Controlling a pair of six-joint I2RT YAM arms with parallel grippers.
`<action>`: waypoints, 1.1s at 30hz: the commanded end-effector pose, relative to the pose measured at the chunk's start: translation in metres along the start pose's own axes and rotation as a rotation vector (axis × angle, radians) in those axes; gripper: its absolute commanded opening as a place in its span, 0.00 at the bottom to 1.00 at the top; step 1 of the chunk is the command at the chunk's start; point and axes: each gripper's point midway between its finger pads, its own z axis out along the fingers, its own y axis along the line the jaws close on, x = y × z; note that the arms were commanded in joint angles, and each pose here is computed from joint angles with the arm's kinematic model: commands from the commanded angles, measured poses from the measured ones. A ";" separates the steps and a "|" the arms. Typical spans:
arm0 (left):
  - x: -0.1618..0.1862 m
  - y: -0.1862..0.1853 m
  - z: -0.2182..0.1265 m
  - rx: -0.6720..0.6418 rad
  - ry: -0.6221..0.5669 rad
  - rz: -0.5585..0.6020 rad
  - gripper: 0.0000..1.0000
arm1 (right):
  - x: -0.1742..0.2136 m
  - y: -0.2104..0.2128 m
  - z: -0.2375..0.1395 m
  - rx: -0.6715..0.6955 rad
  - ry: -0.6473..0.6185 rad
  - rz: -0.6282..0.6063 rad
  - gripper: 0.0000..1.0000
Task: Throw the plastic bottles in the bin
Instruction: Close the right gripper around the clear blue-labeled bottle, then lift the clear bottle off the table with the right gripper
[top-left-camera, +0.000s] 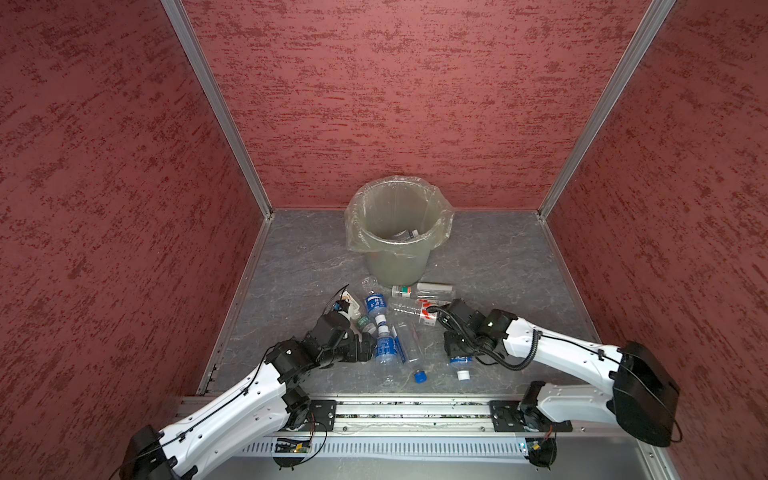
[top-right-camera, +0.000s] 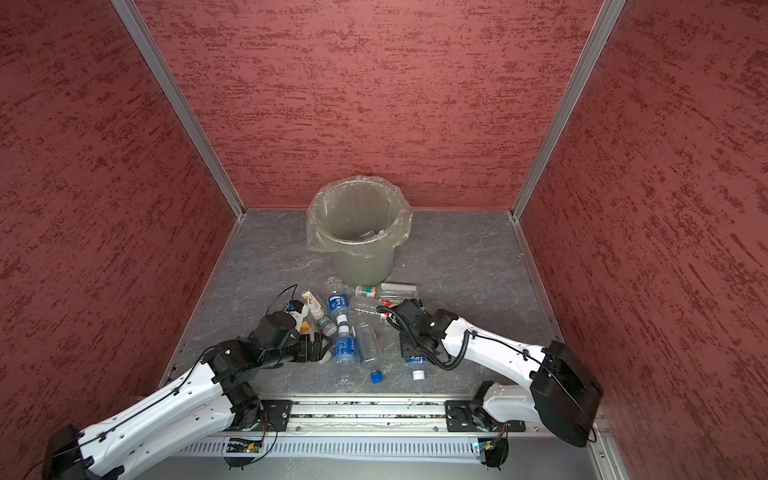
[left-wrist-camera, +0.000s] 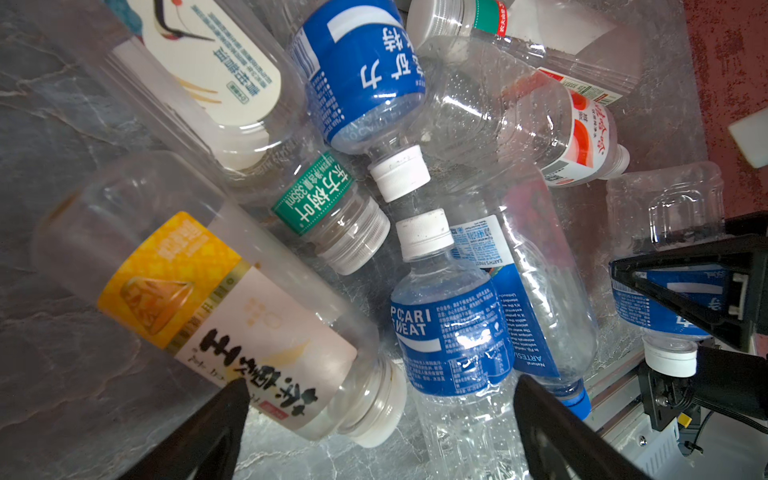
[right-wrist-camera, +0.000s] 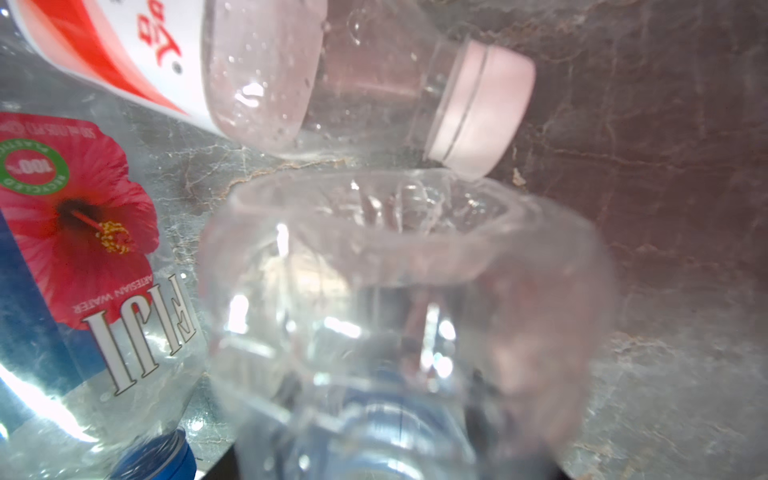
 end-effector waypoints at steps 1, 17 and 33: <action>-0.008 -0.010 -0.005 0.035 -0.023 0.010 0.99 | -0.001 -0.009 -0.005 0.030 -0.018 0.021 0.30; -0.012 -0.011 -0.007 0.040 -0.023 -0.011 0.99 | -0.038 0.027 -0.069 -0.143 -0.244 -0.047 0.22; -0.014 -0.018 -0.005 0.115 -0.017 -0.084 0.99 | -0.071 0.043 -0.150 -0.289 -0.547 -0.064 0.20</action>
